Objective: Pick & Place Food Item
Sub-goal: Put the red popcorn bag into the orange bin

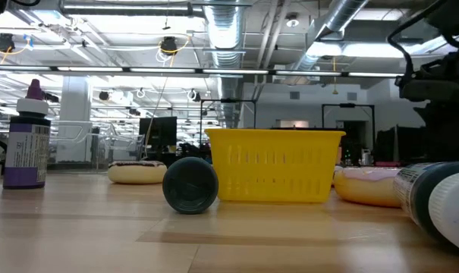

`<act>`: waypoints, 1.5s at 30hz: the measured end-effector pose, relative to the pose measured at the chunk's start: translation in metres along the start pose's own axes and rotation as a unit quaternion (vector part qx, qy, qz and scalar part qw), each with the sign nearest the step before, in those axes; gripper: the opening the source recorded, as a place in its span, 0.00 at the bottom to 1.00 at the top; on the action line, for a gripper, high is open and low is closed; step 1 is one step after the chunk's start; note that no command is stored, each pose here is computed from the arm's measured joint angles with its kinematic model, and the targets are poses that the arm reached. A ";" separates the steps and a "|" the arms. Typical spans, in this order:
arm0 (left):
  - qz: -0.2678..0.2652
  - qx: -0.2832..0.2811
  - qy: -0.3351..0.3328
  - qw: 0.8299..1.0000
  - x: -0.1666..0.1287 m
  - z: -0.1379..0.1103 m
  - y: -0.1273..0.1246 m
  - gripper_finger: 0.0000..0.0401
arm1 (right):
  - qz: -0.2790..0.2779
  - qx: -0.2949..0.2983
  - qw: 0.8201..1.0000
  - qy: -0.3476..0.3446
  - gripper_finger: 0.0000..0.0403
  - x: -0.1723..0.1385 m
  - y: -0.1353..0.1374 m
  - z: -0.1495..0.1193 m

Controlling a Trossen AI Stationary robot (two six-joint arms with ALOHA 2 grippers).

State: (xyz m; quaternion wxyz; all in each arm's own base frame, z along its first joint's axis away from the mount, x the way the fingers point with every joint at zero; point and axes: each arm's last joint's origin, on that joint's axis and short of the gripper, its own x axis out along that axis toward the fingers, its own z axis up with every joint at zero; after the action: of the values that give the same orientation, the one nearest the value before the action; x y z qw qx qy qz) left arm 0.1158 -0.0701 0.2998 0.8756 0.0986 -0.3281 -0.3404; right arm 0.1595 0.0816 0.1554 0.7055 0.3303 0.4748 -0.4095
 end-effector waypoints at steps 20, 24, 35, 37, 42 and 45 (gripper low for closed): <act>0.002 0.000 0.001 1.000 0.000 0.000 0.000 0.43 | 0.009 -0.211 0.975 0.074 0.49 0.006 0.001 0.015; 0.001 -0.002 0.006 1.000 0.002 -0.004 0.000 0.43 | 0.008 -0.214 0.974 0.075 0.46 0.008 0.002 0.014; -0.002 -0.007 0.022 1.000 0.015 -0.012 0.002 0.43 | -0.028 -0.227 0.970 0.084 0.45 0.026 0.011 0.008; -0.002 -0.007 0.022 1.000 0.018 -0.012 0.004 0.43 | -0.029 -0.227 0.970 0.083 0.44 0.025 0.011 0.008; -0.003 -0.010 0.029 1.000 0.022 -0.015 0.005 0.43 | -0.021 -0.224 0.972 0.073 0.36 0.021 0.010 0.010; -0.003 -0.010 0.029 1.000 0.022 -0.015 0.005 0.43 | -0.021 -0.224 0.972 0.071 0.28 0.020 0.009 0.011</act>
State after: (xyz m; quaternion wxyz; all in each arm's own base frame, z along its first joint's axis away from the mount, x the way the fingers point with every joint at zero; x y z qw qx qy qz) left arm 0.1405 -0.0821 0.3012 0.8846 0.1012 -0.2989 -0.3433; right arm 0.1759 0.0712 0.1410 0.7171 0.1828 0.6102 -0.2829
